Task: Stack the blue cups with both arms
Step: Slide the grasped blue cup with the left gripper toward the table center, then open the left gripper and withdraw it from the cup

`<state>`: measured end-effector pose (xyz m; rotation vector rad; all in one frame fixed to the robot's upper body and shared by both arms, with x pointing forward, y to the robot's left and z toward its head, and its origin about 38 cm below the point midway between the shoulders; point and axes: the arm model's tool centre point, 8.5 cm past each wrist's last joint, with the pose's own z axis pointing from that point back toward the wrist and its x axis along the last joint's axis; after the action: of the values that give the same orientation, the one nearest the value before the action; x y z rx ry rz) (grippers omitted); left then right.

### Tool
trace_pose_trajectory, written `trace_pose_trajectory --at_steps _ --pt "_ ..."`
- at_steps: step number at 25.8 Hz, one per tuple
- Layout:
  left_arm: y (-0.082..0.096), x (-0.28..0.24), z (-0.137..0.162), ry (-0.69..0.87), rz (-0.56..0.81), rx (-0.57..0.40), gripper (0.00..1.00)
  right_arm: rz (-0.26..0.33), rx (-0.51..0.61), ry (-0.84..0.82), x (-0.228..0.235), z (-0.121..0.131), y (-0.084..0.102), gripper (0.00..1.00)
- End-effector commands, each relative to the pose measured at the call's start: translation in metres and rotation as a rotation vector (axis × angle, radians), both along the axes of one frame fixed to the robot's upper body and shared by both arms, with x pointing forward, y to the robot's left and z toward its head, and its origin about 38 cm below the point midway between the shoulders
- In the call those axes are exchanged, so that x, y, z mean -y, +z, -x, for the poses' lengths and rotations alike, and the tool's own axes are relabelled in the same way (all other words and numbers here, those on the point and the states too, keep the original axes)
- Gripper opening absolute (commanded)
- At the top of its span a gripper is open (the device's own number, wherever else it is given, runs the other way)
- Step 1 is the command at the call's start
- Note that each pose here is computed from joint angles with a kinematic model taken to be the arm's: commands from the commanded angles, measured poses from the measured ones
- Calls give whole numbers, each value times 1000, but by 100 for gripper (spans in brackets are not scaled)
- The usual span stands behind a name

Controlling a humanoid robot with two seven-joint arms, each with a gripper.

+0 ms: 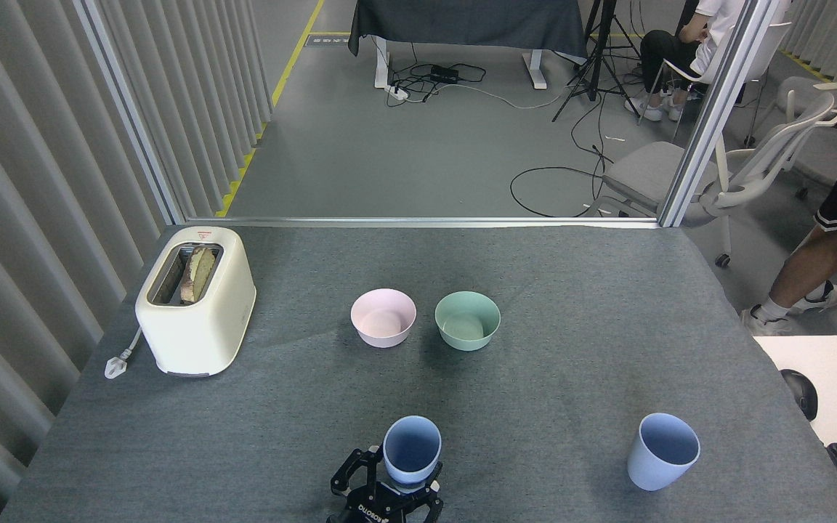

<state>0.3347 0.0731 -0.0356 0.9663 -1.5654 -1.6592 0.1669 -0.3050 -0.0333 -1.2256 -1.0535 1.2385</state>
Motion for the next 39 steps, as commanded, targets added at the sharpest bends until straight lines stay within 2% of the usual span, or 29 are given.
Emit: trace_pose_trajectory --at_steps 1,3,7,14,17,21,26,31,34,36,39 --pt "-2 0 0 3 -3 -5 61 -3 0 6 -2 -1 -1 100" --pt "-2 0 1 3 -4 -6 66 -5 -1 5 -2 0 -1 100" --pt "-3 -1 1 8 -3 -8 98 -5 -3 3 -2 -1 -2 100" --pt "-7 -4 8 3 -4 -23 100 -3 -5 -2 -1 0 -3 100" --pt "-16 -8 21 16 -1 -48 100 -3 -5 -3 -1 0 -4 100" --pt "-16 -21 36 48 5 -46 100 -4 -5 -2 -2 0 -4 100" --pt "-23 -62 66 136 -10 -70 100 -5 -2 1 -2 -1 -3 100" --pt "-10 -122 99 249 -4 -56 100 14 -14 10 5 -6 -3 100" --pt "-10 -144 109 309 28 -78 100 27 -60 14 15 -37 -6 100" --pt "-12 -150 113 331 35 -87 100 57 -93 22 29 -54 -8 100" --pt "-13 -152 115 334 34 -91 100 89 -55 44 40 -84 4 100"
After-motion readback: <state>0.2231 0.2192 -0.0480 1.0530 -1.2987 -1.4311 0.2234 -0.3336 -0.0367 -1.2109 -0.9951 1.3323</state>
